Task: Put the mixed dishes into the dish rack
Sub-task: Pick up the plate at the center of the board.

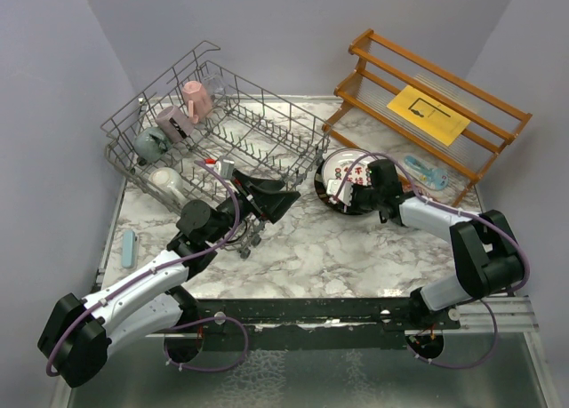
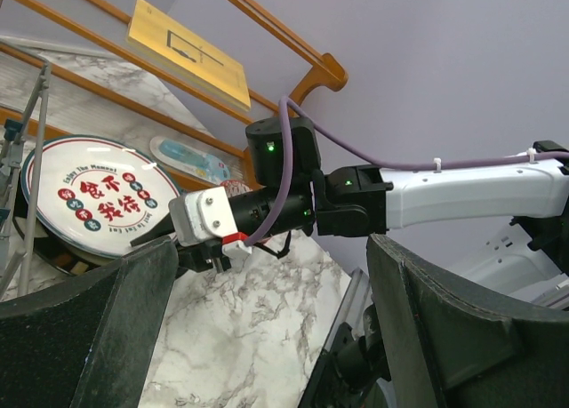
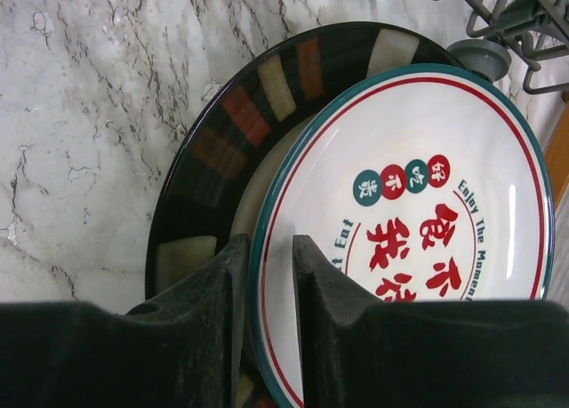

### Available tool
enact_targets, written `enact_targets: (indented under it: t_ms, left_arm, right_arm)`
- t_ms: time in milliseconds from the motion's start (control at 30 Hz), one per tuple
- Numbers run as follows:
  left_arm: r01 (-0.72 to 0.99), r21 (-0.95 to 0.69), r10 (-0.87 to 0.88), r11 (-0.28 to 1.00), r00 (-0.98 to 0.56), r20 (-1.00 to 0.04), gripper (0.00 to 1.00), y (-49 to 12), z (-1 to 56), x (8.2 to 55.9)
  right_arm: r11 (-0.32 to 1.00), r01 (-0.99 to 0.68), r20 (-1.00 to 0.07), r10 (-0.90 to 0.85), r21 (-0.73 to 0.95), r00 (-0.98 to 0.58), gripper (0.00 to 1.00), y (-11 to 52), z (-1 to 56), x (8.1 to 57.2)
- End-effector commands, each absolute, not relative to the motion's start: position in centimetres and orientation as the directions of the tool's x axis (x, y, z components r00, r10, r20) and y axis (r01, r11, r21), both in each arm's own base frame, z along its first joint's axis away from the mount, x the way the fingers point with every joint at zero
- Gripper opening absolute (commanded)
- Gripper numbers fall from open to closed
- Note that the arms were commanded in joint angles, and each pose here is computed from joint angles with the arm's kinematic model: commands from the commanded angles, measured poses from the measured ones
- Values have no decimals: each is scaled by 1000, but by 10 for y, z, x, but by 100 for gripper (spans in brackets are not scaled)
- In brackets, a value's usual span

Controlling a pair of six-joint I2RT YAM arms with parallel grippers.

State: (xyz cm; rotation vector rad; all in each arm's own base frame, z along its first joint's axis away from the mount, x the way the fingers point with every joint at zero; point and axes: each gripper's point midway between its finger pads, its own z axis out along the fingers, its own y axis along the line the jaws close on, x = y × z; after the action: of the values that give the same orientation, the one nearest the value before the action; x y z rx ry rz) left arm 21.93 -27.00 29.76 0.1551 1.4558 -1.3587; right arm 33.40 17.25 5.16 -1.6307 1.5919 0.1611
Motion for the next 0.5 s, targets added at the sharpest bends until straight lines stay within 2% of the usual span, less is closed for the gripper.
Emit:
enact_targets:
  t_ms: [0, 67, 133, 167, 367, 467]
  left_arm:
    - [704, -626, -565, 336, -381, -731, 90, -266, 305, 219]
    - [704, -626, -568, 336, -378, -731, 90, -265, 306, 218]
    - [704, -626, -570, 336, -378, -730, 90, -264, 307, 218]
    - [703, -626, -570, 336, -377, -730, 90, -264, 307, 218]
    - [701, -629, -570, 336, -380, -729, 90, -265, 306, 218]
    - [702, -629, -571, 335, -380, -728, 90, -264, 306, 218]
  right_arm:
    - [102, -874, -565, -796, -476, 215, 26, 168, 42, 327]
    - [95, -869, -559, -798, -485, 225, 29, 168, 43, 327]
    - [86, -866, -547, -805, -493, 232, 43, 167, 40, 327]
    - [81, -860, -537, -809, -504, 239, 45, 167, 40, 327]
    - [62, -826, -486, -832, -561, 267, 44, 167, 39, 333]
    - [48, -817, -465, -841, -575, 278, 40, 166, 36, 333]
